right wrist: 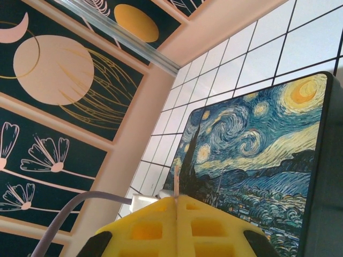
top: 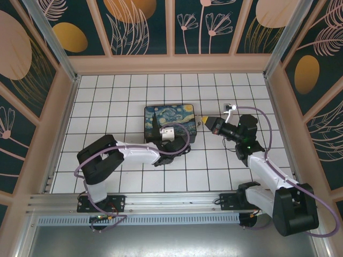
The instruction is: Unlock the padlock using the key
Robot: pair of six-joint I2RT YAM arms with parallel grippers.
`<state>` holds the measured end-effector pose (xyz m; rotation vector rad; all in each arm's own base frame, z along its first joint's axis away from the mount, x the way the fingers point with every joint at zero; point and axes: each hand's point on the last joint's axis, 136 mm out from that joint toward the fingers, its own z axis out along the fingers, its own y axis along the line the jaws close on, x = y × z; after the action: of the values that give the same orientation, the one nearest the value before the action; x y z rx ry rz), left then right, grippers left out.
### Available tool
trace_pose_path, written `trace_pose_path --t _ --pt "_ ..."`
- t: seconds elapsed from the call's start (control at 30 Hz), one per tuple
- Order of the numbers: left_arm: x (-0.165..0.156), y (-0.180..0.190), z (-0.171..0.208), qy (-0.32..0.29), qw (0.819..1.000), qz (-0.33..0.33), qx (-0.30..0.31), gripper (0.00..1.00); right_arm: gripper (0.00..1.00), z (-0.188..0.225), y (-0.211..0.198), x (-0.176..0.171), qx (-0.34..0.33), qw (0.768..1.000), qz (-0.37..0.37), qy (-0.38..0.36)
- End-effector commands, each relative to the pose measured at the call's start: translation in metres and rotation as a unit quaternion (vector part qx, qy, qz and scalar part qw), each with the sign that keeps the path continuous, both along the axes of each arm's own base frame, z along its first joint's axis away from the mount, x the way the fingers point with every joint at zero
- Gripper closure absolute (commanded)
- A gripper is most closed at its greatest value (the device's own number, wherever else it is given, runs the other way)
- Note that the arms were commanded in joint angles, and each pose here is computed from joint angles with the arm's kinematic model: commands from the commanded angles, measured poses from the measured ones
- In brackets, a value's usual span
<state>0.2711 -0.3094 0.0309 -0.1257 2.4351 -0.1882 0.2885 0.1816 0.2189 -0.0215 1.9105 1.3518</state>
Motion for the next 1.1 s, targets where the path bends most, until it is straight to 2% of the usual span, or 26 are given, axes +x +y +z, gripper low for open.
trace_pose_path --t 0.0,0.17,0.27,0.37,0.57,0.8,0.93,1.07 --pt "0.011 -0.002 0.005 -0.019 0.999 0.008 0.024 0.57 1.00 0.013 0.002 -0.003 0.012 0.999 0.013 -0.028" --pt "0.011 0.000 0.001 -0.013 0.999 0.017 0.033 0.60 1.00 0.016 0.002 -0.007 0.010 0.999 0.018 -0.031" --pt "0.011 0.000 0.000 -0.011 0.999 0.021 0.042 0.56 1.00 0.019 0.002 -0.008 0.009 0.999 0.018 -0.035" --pt "0.012 0.000 -0.006 -0.004 0.998 0.025 0.049 0.56 1.00 0.019 0.002 -0.009 0.008 0.999 0.018 -0.037" --pt "0.014 0.007 -0.007 0.001 0.998 0.038 0.041 0.71 1.00 0.023 0.001 -0.009 0.010 0.999 0.016 -0.039" --pt "0.011 0.008 0.015 0.004 0.999 0.023 0.047 0.80 1.00 0.020 -0.002 -0.008 -0.013 0.999 0.005 -0.033" --pt "-0.004 0.011 0.031 0.036 0.998 0.007 0.044 0.80 1.00 0.015 -0.006 -0.004 -0.029 0.999 -0.008 -0.023" --pt "-0.013 0.015 0.069 0.055 0.998 -0.004 0.040 0.79 1.00 0.021 -0.008 0.000 -0.036 0.999 -0.019 -0.029"
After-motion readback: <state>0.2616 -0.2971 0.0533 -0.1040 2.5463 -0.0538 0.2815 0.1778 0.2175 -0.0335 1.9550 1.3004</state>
